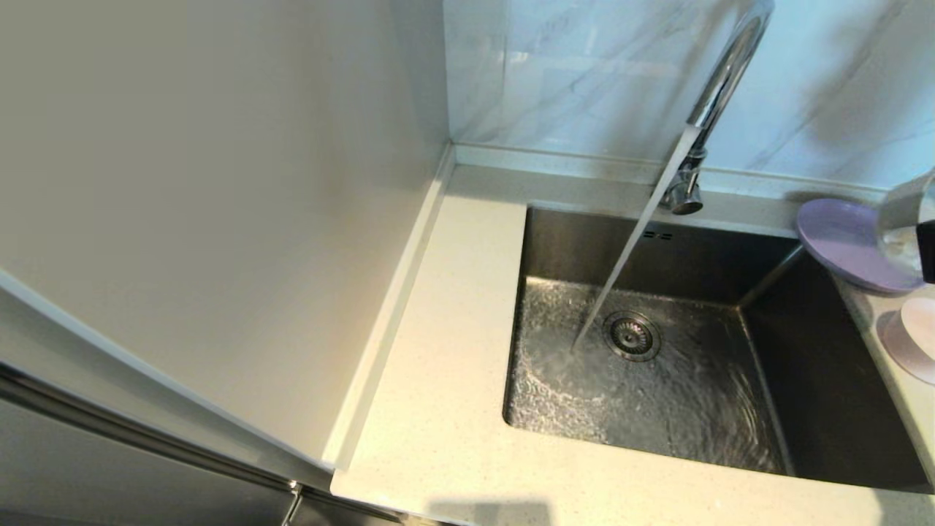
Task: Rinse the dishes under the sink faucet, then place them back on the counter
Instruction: Place the bowl on the table
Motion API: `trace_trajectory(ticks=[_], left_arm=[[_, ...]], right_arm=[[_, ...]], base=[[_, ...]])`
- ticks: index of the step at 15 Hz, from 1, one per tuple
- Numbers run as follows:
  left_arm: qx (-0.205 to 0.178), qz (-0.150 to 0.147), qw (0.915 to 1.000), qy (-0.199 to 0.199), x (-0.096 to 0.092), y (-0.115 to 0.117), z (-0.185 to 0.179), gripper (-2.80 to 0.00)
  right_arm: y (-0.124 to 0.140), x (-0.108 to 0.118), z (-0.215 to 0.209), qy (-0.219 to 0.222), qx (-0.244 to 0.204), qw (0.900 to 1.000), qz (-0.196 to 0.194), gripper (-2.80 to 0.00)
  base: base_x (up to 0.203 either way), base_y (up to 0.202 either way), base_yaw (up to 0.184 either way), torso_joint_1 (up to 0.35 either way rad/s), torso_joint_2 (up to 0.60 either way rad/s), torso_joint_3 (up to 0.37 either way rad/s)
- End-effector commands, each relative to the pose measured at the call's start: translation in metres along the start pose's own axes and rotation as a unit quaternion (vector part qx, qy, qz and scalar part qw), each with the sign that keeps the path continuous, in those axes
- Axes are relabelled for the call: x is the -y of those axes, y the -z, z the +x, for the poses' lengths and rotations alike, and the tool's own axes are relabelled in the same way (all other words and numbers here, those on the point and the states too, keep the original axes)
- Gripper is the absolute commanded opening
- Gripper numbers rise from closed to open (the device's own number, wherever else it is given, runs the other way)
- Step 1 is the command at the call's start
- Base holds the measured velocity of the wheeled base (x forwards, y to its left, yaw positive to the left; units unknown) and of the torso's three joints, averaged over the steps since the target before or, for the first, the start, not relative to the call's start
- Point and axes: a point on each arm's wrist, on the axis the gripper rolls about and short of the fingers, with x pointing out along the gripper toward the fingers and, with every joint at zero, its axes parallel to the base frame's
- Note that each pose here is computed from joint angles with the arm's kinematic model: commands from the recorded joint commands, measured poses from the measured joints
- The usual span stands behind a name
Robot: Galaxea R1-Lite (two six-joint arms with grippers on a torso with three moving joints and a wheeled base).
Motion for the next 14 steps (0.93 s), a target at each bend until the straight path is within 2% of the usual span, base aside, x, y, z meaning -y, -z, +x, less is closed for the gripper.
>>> trace_trajectory(ticks=[1,3,5,6,8,11,13,14], left_arm=[[0.0,0.0,1.0,0.0,0.0,0.0,0.0,-2.8],[0.0,0.0,1.0,0.0,0.0,0.0,0.0,-2.8],[0.0,0.0,1.0,0.0,0.0,0.0,0.0,-2.8],[0.0,0.0,1.0,0.0,0.0,0.0,0.0,-2.8],[0.0,0.0,1.0,0.0,0.0,0.0,0.0,-2.8],[0.0,0.0,1.0,0.0,0.0,0.0,0.0,-2.8],[0.0,0.0,1.0,0.001,0.0,0.0,0.0,-2.8],[0.0,0.0,1.0,0.0,0.0,0.0,0.0,-2.8]], right_arm=[[0.01,0.007,-0.008,0.021,-0.046,0.995,-0.091,-2.8],[0.019,0.005,-0.03,0.007,-0.081,0.99,-0.112,-2.8],[0.033,0.0,-0.043,-0.049,-0.127,0.985,-0.106,-2.8],[0.041,-0.001,-0.046,-0.071,-0.154,0.981,-0.09,-2.8],[0.06,-0.001,-0.049,-0.087,-0.22,0.971,-0.041,-2.8],[0.086,-0.001,-0.034,-0.091,-0.297,0.95,0.031,-2.8],[0.103,0.008,-0.02,-0.083,-0.34,0.934,0.063,-2.8],[0.11,0.011,-0.016,-0.078,-0.351,0.93,0.074,-2.8]], base=[[0.0,0.0,0.0,0.0,0.0,0.0],[0.0,0.0,0.0,0.0,0.0,0.0],[0.0,0.0,0.0,0.0,0.0,0.0],[0.0,0.0,0.0,0.0,0.0,0.0],[0.0,0.0,0.0,0.0,0.0,0.0],[0.0,0.0,0.0,0.0,0.0,0.0],[0.0,0.0,0.0,0.0,0.0,0.0],[0.0,0.0,0.0,0.0,0.0,0.0]])
